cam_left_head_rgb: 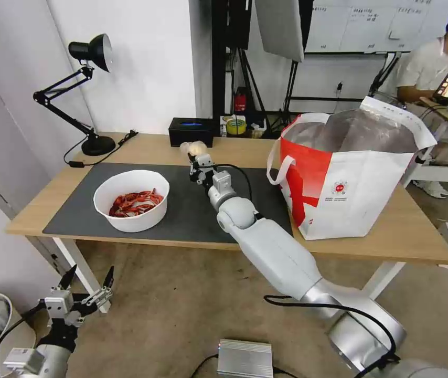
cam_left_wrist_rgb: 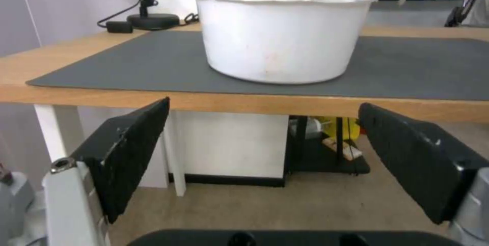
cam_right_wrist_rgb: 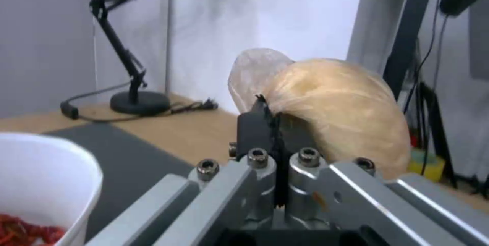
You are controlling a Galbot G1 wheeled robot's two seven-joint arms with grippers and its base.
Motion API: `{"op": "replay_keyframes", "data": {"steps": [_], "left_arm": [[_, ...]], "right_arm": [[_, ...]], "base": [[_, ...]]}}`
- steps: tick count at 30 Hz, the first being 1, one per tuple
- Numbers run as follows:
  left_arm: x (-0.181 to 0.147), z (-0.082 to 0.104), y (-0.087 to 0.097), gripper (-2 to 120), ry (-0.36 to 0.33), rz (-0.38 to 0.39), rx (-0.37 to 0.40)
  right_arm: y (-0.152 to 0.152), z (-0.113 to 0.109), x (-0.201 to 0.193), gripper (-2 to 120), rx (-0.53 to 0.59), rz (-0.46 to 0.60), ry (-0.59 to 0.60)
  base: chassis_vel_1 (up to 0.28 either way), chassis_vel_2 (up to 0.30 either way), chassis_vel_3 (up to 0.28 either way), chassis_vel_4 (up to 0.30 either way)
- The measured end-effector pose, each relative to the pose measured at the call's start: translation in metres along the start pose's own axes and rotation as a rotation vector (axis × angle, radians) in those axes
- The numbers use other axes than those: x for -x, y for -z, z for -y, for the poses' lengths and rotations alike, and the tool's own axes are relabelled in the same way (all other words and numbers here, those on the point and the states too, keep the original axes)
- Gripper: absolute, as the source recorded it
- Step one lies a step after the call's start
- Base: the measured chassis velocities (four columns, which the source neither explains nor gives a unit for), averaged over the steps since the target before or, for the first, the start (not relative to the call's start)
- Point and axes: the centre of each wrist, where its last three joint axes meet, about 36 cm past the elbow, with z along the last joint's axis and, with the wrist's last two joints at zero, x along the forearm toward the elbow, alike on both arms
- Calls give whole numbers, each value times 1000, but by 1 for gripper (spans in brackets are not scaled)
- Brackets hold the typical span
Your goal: Pick up the trash from the table and place it into the takeout bag.
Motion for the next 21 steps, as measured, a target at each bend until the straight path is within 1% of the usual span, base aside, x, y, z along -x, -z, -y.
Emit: {"op": "replay_keyframes", "data": {"steps": [2, 3, 6, 7, 10, 12, 15, 16, 18, 19, 21], "left_arm": [[0, -1, 0, 100, -3, -2, 3], [0, -1, 0, 100, -3, -2, 3], [0, -2, 1, 100, -5, -2, 8], [0, -2, 1, 100, -5, -2, 8], [-1, -3, 1, 100, -4, -4, 10], [-1, -3, 0, 100, -4, -5, 11], [-2, -4, 1, 100, -3, -6, 13], [-2, -4, 1, 100, -3, -6, 13], [-1, -5, 1, 100, -4, -4, 14], [-1, -5, 1, 100, -4, -4, 14], [-1, -5, 1, 100, -4, -2, 13]], "right_arm": [[8, 7, -7, 0, -11, 42, 0], [8, 7, -7, 0, -11, 42, 0], [20, 19, -20, 0, -32, 102, 7], [20, 19, -20, 0, -32, 102, 7], [34, 30, -34, 0, -43, 158, 14], [38, 34, -38, 0, -47, 172, 17], [49, 53, -53, 0, -71, 219, 24], [49, 53, -53, 0, -71, 219, 24], [58, 70, -67, 0, -84, 249, 12], [58, 70, -67, 0, -84, 249, 12], [64, 82, -83, 0, -81, 285, 1]], "base": [[0, 0, 0, 0], [0, 0, 0, 0], [0, 0, 0, 0], [0, 0, 0, 0], [0, 0, 0, 0], [0, 0, 0, 0], [0, 0, 0, 0], [0, 0, 0, 0], [0, 0, 0, 0], [0, 0, 0, 0], [0, 0, 0, 0]]}}
